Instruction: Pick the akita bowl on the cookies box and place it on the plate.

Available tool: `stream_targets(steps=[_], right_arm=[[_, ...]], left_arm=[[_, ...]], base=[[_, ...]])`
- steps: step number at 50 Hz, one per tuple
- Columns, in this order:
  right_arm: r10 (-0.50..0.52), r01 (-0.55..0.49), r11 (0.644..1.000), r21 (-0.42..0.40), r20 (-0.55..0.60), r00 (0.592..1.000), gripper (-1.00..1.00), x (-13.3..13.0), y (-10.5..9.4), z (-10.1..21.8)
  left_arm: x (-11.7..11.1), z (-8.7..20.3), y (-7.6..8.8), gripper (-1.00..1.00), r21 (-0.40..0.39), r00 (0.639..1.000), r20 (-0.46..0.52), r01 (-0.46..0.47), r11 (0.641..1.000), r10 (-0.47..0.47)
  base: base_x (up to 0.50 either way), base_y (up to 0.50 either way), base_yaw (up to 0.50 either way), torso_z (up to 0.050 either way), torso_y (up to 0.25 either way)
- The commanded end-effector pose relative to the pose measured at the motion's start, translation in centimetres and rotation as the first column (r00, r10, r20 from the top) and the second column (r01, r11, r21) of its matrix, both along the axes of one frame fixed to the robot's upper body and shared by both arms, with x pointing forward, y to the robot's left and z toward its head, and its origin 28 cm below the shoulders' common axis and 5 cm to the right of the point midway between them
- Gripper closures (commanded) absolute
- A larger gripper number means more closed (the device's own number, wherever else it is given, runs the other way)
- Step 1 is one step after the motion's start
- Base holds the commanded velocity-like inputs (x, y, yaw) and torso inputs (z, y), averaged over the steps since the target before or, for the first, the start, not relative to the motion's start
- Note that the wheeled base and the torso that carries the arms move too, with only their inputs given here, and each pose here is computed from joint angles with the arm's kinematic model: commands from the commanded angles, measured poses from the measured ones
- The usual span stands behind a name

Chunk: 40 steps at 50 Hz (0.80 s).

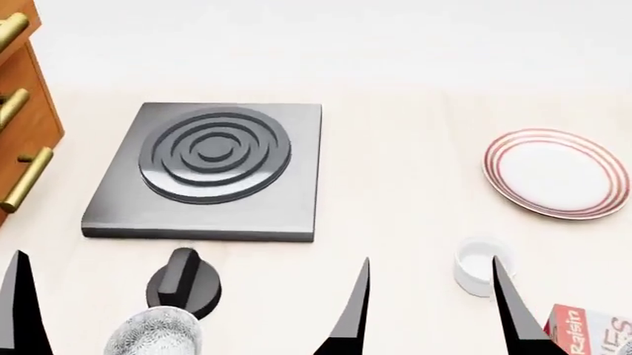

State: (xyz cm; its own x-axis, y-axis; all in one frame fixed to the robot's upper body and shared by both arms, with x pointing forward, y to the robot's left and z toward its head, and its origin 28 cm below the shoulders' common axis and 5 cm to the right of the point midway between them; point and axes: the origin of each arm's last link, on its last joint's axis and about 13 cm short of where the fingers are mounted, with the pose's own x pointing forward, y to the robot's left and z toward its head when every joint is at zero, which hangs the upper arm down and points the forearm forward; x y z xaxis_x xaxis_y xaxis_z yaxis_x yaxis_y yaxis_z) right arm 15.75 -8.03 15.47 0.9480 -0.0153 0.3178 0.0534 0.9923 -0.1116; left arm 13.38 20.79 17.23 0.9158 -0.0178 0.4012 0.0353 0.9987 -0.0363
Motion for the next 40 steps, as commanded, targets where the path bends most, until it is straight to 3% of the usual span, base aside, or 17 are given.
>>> stream_targets(steps=[1, 15, 22, 40], right_arm=[[0.006, -0.006, 1.000, 0.009, 0.002, 1.000, -1.00, -0.01, 0.00, -0.01], [0.004, -0.004, 1.000, 0.004, -0.005, 1.000, -1.00, 0.03, 0.05, -0.04], [0.040, -0.043, 0.998, 0.053, 0.046, 0.998, -1.00, -0.28, 0.08, 0.15], [0.046, -0.051, 0.996, 0.071, 0.072, 0.996, -1.00, -0.50, -0.02, 0.46]], left_arm=[[-0.19, 0.15, 0.00, -1.00, -0.007, 1.000, -0.006, 0.003, 1.000, -0.003], [-0.30, 0.29, -0.01, -1.00, -0.009, 1.000, -0.005, 0.005, 1.000, -0.005], [-0.35, 0.37, -0.01, -1.00, -0.008, 1.000, -0.004, 0.007, 1.000, -0.007], [-0.27, 0.26, -0.03, -1.00, -0.006, 1.000, -0.005, 0.005, 1.000, -0.005]], base=[[0.50, 0.00, 0.00, 0.000, 0.000], [0.50, 0.00, 0.00, 0.000, 0.002], [0.00, 0.00, 0.00, 0.000, 0.000], [0.00, -0.49, 0.00, 0.000, 0.000]])
